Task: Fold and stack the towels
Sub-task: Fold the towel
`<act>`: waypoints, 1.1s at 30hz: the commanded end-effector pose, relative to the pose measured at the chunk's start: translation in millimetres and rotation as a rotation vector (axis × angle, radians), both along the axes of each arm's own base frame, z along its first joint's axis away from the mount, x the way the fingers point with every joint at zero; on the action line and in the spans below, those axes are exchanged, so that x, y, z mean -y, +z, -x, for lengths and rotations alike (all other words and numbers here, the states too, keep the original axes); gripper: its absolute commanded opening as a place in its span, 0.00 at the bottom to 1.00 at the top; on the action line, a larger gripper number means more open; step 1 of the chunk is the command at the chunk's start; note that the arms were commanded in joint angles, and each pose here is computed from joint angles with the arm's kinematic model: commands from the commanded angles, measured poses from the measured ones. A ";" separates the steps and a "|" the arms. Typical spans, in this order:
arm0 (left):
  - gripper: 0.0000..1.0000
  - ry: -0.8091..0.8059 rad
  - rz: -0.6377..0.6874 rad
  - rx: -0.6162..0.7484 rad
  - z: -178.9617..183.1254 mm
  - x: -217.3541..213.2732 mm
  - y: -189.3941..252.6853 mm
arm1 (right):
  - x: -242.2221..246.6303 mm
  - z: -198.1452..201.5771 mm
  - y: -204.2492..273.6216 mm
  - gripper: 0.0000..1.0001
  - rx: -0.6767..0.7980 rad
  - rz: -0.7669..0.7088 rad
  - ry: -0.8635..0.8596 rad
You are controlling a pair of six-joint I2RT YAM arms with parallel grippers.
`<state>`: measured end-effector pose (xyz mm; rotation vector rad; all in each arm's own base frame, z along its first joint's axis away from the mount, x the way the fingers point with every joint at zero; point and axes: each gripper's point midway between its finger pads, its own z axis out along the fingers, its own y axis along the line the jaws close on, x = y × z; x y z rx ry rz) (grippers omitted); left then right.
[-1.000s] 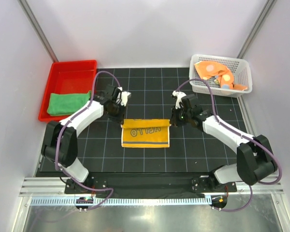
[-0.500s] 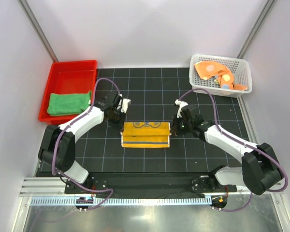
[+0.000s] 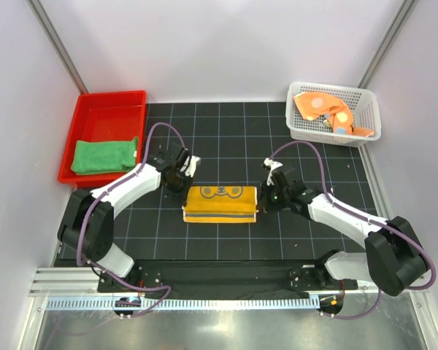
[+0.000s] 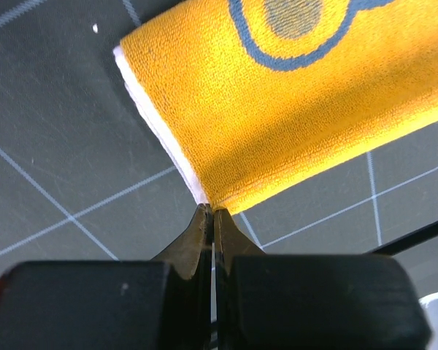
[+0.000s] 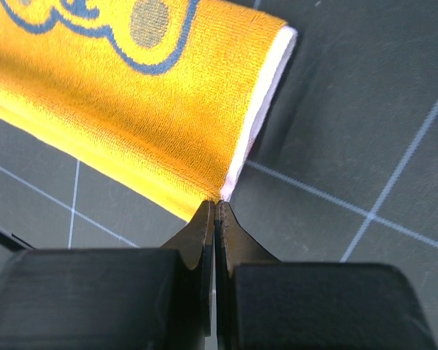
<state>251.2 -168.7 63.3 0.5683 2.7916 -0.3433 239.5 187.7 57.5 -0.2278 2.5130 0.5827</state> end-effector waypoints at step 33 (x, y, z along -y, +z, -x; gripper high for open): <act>0.61 0.482 0.051 -0.077 4.2 -11.8 -2.0 | -19.6 13.3 -6.8 0.43 -0.168 -0.072 -0.400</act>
